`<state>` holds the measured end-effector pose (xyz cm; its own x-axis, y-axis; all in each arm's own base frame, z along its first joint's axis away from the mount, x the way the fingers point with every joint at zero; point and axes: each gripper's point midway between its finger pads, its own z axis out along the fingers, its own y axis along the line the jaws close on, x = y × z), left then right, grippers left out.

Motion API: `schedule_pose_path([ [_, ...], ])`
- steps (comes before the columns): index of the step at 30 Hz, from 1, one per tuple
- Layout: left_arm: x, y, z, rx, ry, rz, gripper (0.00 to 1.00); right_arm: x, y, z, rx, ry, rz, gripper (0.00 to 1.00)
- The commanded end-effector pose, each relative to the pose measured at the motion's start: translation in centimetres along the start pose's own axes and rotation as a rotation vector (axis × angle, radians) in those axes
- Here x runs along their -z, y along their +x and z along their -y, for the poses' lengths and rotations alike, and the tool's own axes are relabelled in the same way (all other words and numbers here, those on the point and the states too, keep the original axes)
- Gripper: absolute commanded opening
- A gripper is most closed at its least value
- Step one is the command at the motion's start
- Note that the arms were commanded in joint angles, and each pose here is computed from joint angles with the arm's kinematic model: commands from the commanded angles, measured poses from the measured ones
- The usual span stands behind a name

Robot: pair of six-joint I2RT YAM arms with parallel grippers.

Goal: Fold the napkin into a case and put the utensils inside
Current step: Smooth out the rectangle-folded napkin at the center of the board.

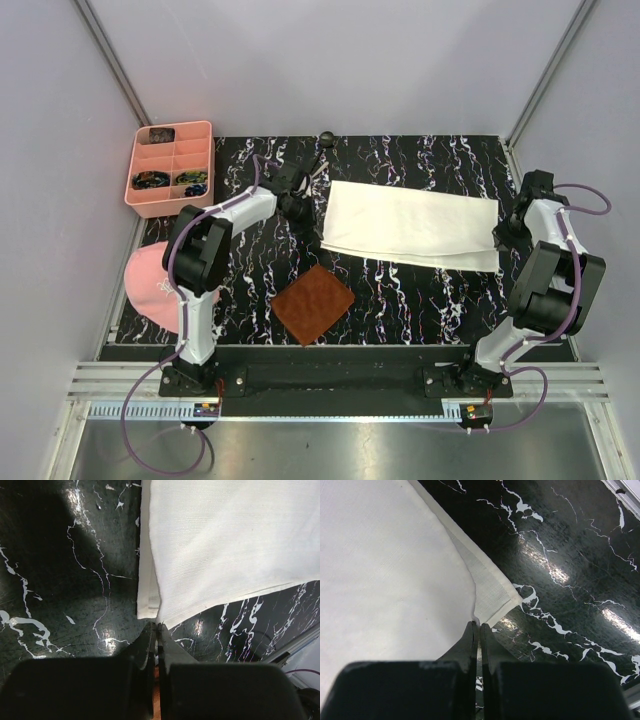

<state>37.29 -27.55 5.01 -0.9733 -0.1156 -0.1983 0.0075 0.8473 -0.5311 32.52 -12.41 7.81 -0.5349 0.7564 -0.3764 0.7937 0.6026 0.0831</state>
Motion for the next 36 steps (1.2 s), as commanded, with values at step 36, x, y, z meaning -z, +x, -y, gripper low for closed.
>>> schedule_pose_path([
  [36, 11.2, -7.9, 9.6, -0.121, 0.186, 0.278, 0.00, 10.4, -8.2, -4.9, -0.035, -0.235, 0.234, 0.00],
])
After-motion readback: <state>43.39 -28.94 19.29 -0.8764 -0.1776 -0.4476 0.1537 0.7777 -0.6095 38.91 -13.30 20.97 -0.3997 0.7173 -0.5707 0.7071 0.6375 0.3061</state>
